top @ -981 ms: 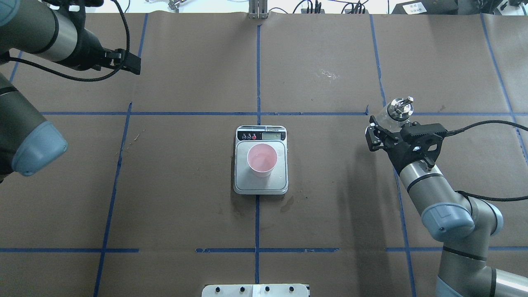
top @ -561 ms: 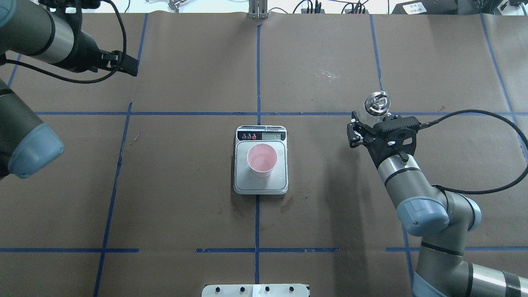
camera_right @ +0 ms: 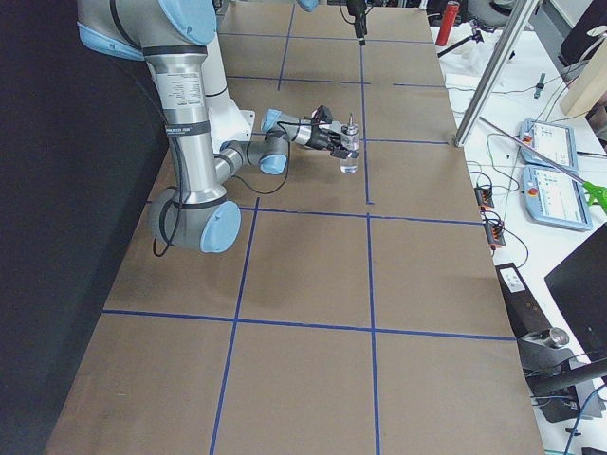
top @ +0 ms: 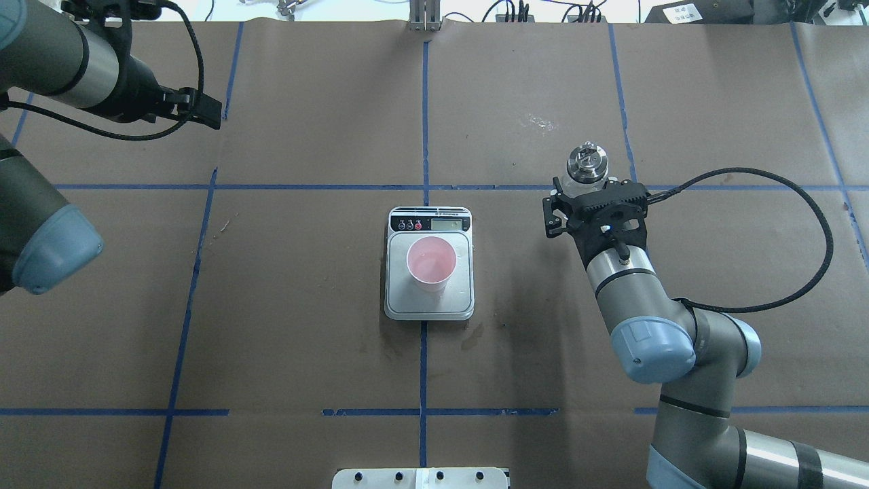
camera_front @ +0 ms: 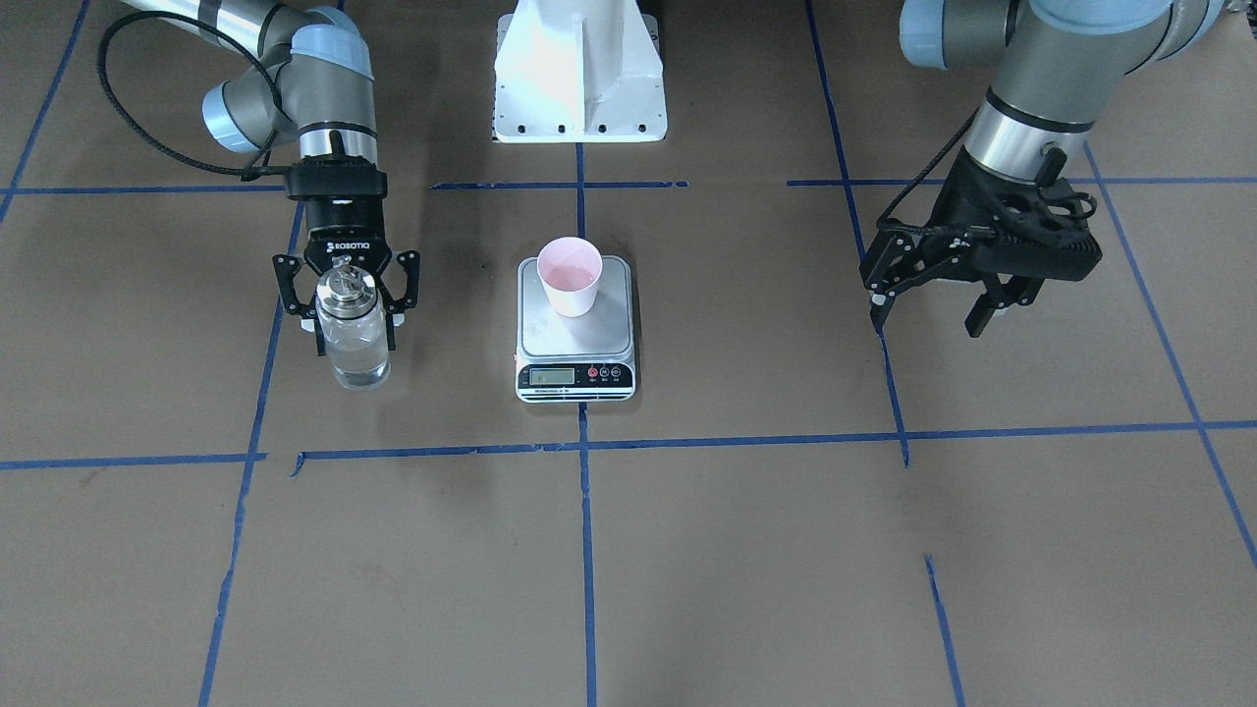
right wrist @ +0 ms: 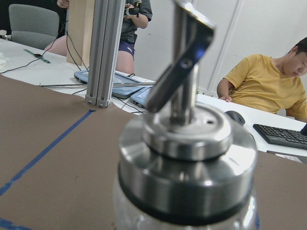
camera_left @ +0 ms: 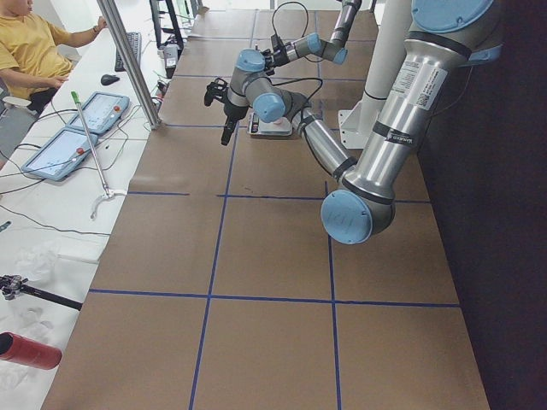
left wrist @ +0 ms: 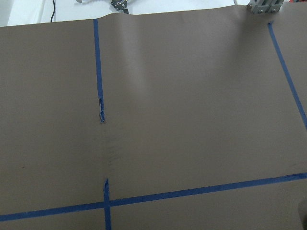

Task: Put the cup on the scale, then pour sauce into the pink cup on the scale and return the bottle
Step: 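Lift the bottle with the right gripper and carry it over the cup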

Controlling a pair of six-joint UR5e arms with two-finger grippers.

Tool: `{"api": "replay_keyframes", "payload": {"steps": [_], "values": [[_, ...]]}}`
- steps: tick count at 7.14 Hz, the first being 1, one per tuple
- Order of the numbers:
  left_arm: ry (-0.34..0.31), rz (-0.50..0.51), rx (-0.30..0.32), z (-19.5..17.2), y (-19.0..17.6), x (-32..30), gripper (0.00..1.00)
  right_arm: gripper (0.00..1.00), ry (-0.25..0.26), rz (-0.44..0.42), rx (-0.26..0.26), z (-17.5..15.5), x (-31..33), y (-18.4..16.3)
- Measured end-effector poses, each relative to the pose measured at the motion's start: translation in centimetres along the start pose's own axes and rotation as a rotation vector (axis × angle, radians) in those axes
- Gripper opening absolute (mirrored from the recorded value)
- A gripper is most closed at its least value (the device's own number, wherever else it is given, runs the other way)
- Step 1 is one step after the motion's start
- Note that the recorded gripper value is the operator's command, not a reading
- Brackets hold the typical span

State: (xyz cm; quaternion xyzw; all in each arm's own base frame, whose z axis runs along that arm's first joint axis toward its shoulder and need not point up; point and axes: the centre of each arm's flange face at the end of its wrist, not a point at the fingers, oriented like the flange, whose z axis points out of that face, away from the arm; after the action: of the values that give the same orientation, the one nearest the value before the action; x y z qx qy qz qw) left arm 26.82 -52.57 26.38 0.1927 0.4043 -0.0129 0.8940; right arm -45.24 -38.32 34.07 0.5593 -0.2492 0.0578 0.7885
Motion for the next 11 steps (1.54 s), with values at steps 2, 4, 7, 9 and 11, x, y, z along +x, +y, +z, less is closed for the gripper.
{"api": "replay_keyframes", "payload": {"steps": [2, 4, 7, 9, 11], "values": [[0.0, 0.0, -0.002, 0.1, 0.1, 0.0, 1.0, 0.0, -0.037, -0.161, -0.013, -0.6, -1.2, -0.4], [0.0, 0.0, -0.002, 0.1, 0.1, 0.0, 1.0, 0.0, -0.047, -0.276, -0.014, -1.1, -2.3, 0.0], [0.001, -0.001, -0.003, 0.1, 0.1, 0.0, 1.0, 0.0, 0.023, -0.557, -0.022, -1.7, -4.9, 1.0], [0.002, -0.001, -0.003, 0.1, 0.1, 0.0, 1.0, 0.0, 0.064, -0.768, -0.031, -2.0, -7.6, -0.3], [0.003, -0.001, -0.002, 0.1, 0.1, 0.0, 1.0, 0.0, 0.082, -0.909, -0.042, -2.5, -8.8, 0.1]]}}
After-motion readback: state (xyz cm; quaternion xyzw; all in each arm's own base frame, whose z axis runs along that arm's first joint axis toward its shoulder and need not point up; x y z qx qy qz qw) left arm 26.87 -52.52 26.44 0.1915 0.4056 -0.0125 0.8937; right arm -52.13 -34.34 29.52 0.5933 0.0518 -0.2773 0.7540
